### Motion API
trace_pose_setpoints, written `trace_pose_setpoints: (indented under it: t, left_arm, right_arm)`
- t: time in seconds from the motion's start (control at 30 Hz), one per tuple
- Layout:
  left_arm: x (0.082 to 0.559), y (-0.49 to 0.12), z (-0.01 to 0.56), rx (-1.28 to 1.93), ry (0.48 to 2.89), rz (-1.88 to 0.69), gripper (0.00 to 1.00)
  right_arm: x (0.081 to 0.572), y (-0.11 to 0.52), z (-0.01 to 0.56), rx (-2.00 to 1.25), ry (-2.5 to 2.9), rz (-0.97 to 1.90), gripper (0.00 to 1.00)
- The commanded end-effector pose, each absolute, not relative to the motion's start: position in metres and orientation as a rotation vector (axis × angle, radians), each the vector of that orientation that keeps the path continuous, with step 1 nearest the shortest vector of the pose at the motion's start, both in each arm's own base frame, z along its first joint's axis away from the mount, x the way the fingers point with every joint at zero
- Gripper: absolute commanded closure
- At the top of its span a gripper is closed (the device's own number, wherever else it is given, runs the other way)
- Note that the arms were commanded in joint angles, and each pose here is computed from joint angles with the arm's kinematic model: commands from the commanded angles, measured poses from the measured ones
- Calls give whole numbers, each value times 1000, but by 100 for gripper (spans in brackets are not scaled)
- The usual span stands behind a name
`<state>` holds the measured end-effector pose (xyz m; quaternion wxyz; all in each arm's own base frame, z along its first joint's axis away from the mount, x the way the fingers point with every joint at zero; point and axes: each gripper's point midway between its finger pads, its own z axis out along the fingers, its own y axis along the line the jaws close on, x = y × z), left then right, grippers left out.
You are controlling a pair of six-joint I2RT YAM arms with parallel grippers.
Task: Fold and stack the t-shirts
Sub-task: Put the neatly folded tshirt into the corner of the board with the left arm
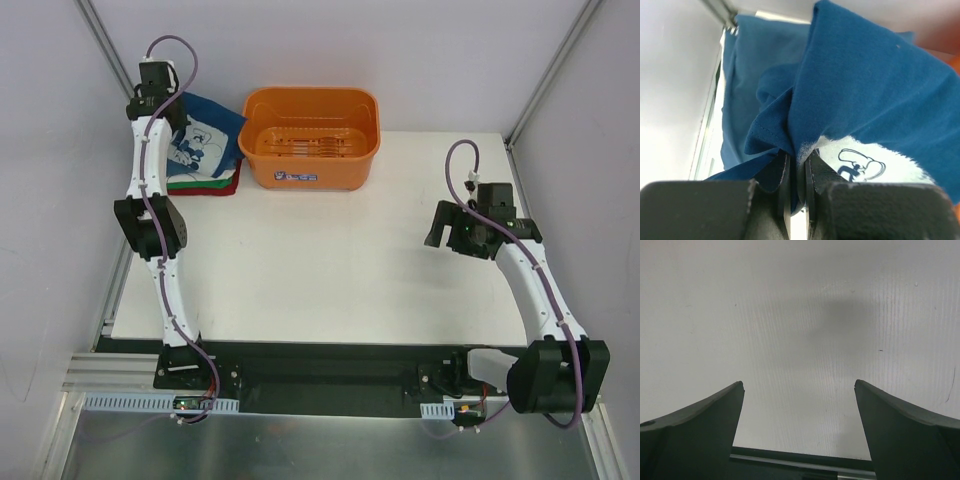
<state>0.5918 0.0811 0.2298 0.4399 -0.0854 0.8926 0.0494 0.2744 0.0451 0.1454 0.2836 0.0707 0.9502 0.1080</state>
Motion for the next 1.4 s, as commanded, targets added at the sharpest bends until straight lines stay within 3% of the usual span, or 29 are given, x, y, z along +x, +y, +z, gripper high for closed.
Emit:
trace_pose_setpoints:
  t: [0.0, 0.5, 0.53, 0.6, 0.8, 0.87, 1.0, 1.1, 1.23, 1.37]
  left_arm:
    - [603, 98, 249, -332, 2122, 127, 100]
    - [606, 131, 252, -576, 2007, 258, 100]
    - [605, 133, 254, -585, 1999, 267, 93]
    - [601, 135, 252, -603, 2004, 278, 90]
    - [595, 120, 259, -552, 2026, 210, 28]
    - [590, 113, 268, -521, 2027, 205, 18]
    - [573, 73, 291, -345, 2051, 133, 7]
    - [558, 22, 288, -15, 2111, -9, 1]
    - [548, -13, 262, 295, 2151, -49, 1]
    - [557, -2, 237, 333, 2199, 28, 4]
  right_arm:
    - [284, 44, 159, 215, 2519, 282, 3]
    - [291, 44, 165, 220, 2522, 240, 3]
    - [291, 44, 165, 221, 2520, 236, 3]
    - [291, 44, 168, 219, 2517, 236, 3]
    - [289, 43, 172, 211, 2510, 229, 3]
    - [288, 44, 174, 201, 2508, 233, 3]
    - [287, 47, 174, 186, 2506, 239, 3]
    - [285, 48, 173, 178, 2506, 243, 3]
    - [282, 49, 171, 174, 2505, 248, 3]
    - [277, 47, 170, 174, 2502, 240, 3]
